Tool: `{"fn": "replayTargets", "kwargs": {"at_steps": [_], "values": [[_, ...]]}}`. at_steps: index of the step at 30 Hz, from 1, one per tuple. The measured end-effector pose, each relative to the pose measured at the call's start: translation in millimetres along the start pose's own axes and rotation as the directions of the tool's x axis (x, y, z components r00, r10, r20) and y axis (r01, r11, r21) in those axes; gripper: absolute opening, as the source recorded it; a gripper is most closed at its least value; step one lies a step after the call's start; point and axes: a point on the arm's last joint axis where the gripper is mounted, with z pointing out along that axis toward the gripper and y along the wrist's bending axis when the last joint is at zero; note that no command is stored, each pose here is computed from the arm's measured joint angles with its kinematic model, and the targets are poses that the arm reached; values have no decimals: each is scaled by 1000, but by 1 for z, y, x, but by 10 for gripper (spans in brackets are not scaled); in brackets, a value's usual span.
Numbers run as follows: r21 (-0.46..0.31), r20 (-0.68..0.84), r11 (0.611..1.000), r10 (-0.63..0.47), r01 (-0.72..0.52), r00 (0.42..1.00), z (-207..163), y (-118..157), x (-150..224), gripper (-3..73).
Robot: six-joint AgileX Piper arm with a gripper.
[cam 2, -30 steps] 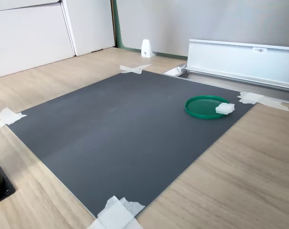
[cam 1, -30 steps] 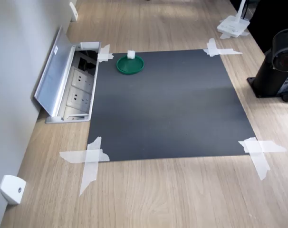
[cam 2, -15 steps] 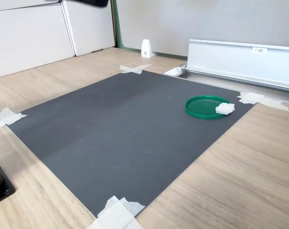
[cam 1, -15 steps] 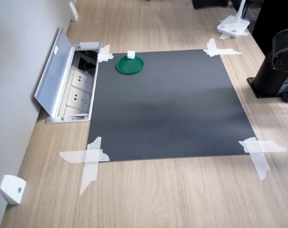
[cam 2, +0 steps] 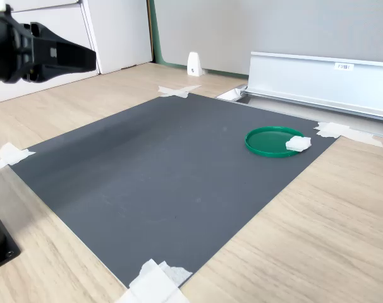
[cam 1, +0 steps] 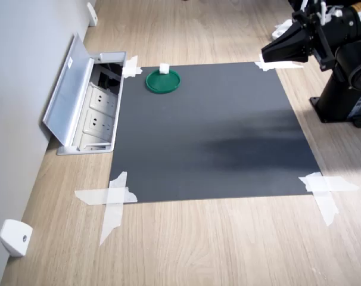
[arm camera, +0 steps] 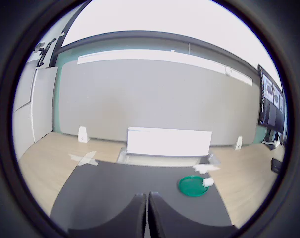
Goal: Grasp a white terminal and put it on the green lid.
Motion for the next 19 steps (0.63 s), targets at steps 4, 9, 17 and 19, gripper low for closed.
{"fn": "replayTargets", "kwargs": {"at_steps": [4,9,17,19], "values": [[27,18,999,-45,44,999,2,-1,17,-7],[32,23,999,-32,31,999,3,-1,18,-7],[33,27,999,-32,31,999,3,-2,18,-7],[34,27,999,-33,32,999,3,-2,18,-7]]}}
